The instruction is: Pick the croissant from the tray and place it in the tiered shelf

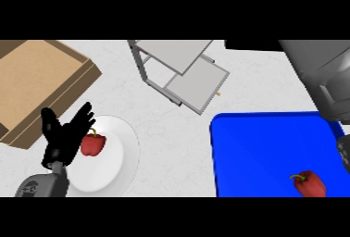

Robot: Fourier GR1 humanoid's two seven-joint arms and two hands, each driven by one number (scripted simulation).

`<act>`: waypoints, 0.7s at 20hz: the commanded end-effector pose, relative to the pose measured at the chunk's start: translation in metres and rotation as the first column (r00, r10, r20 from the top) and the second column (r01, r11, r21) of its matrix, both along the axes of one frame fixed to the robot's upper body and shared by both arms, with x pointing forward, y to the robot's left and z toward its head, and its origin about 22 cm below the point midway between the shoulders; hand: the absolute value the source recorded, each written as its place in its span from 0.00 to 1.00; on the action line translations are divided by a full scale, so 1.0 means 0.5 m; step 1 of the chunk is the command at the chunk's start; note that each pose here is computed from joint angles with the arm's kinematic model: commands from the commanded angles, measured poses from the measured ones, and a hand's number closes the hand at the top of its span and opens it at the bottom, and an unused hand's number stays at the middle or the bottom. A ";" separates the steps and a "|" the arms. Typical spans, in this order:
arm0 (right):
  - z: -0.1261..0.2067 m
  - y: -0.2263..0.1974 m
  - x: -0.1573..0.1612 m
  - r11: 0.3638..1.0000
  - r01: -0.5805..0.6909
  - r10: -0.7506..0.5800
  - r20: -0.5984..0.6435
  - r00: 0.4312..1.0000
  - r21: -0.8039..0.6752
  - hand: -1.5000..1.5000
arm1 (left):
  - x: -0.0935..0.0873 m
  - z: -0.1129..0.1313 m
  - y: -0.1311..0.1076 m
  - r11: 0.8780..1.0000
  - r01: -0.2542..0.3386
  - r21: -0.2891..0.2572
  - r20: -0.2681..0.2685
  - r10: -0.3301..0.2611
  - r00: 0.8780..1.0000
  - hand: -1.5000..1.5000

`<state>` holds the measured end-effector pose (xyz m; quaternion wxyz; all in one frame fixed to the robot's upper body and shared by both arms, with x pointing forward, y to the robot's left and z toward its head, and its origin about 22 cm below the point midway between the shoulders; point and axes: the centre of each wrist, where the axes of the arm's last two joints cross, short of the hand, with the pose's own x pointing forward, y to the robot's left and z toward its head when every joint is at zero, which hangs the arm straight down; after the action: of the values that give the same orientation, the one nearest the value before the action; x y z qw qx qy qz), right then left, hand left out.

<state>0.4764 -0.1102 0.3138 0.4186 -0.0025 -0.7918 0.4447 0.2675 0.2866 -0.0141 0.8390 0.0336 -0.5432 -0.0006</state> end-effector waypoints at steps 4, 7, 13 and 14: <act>-0.001 -0.024 0.007 0.976 0.007 0.036 -0.190 0.981 0.220 0.00 | -0.020 -0.017 -0.012 1.000 0.000 0.010 -0.016 0.000 1.000 0.50; 0.007 -0.035 0.008 0.962 0.022 0.055 -0.270 0.961 0.272 0.00 | 0.001 -0.011 -0.036 1.000 0.008 -0.001 -0.019 -0.008 1.000 0.50; 0.051 -0.108 0.008 0.888 0.153 0.006 -0.344 0.939 0.433 0.00 | -0.009 0.000 -0.026 1.000 0.025 0.012 -0.014 -0.025 1.000 0.50; 0.064 -0.074 0.003 0.868 0.195 -0.032 -0.341 0.940 0.457 0.00 | 0.012 0.006 -0.024 1.000 0.020 0.005 0.013 -0.020 1.000 0.50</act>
<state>0.4793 -0.1422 0.3352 0.5392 0.1311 -0.7889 0.2641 0.2680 0.2790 -0.0132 0.8344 0.0346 -0.5500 -0.0071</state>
